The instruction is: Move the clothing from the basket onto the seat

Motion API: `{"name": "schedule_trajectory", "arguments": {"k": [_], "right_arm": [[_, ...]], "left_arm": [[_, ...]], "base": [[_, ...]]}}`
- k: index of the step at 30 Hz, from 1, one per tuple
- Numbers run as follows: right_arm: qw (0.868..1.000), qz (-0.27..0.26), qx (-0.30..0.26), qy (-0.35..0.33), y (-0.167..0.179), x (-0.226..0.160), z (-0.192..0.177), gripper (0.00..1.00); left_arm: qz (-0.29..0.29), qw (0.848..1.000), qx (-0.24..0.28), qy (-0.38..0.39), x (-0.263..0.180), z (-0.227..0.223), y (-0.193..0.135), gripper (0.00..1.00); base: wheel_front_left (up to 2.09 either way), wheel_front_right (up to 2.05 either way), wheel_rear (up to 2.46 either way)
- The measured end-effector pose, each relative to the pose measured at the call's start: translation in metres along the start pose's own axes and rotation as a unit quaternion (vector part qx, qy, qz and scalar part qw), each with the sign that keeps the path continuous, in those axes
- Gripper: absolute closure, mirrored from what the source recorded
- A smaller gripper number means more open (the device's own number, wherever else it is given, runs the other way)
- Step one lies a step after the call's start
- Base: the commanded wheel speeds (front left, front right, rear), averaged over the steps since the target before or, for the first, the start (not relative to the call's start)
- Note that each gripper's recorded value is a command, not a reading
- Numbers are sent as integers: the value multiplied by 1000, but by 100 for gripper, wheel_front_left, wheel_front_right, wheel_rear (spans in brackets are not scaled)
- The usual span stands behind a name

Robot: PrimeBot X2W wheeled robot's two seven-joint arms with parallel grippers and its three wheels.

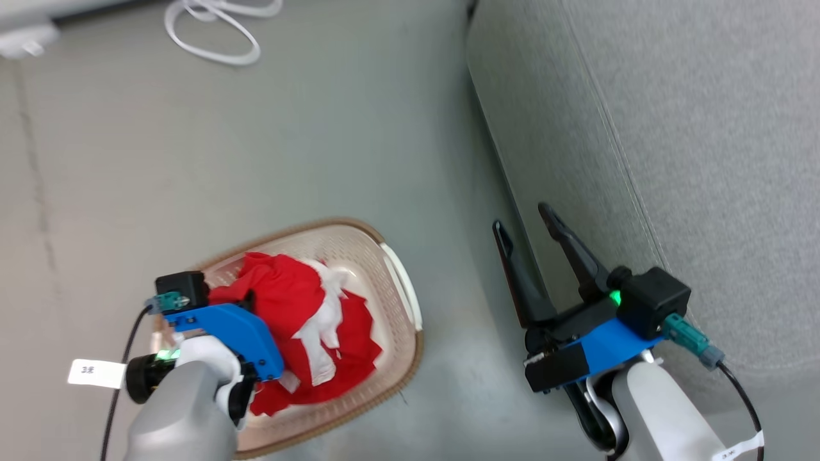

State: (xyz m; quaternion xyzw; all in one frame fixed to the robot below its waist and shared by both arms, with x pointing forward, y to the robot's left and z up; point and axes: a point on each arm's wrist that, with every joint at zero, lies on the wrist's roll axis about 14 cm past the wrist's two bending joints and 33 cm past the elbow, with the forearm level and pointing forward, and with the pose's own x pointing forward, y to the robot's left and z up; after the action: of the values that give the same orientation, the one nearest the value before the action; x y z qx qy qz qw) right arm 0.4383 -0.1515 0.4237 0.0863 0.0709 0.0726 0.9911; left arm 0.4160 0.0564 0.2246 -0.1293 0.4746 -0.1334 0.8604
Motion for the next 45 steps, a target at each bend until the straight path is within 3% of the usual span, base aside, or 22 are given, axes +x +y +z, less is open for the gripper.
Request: {"name": "schedule_trajectory", "arguments": {"k": [11, 21, 28, 36, 45], "right_arm": [[999, 36, -8, -34, 33, -22, 28, 0], [995, 79, -15, -58, 67, -39, 50, 0], [993, 99, -22, -64, 84, -49, 59, 0], [991, 111, -28, -68, 93, -56, 65, 0], [992, 107, -29, -67, 91, -58, 67, 0]], "left_arm": [[-79, 985, 26, -151, -72, 86, -65, 100], [-150, 949, 71, -269, -150, 152, -122, 100], [-189, 914, 126, -337, -205, 194, -165, 100], [-227, 882, 179, -372, -243, 209, -206, 100], [-270, 868, 207, -361, -250, 195, -242, 100]], "base": [[0, 0, 0], [0, 0, 0], [0, 0, 0], [0, 0, 0], [0, 0, 0]]}}
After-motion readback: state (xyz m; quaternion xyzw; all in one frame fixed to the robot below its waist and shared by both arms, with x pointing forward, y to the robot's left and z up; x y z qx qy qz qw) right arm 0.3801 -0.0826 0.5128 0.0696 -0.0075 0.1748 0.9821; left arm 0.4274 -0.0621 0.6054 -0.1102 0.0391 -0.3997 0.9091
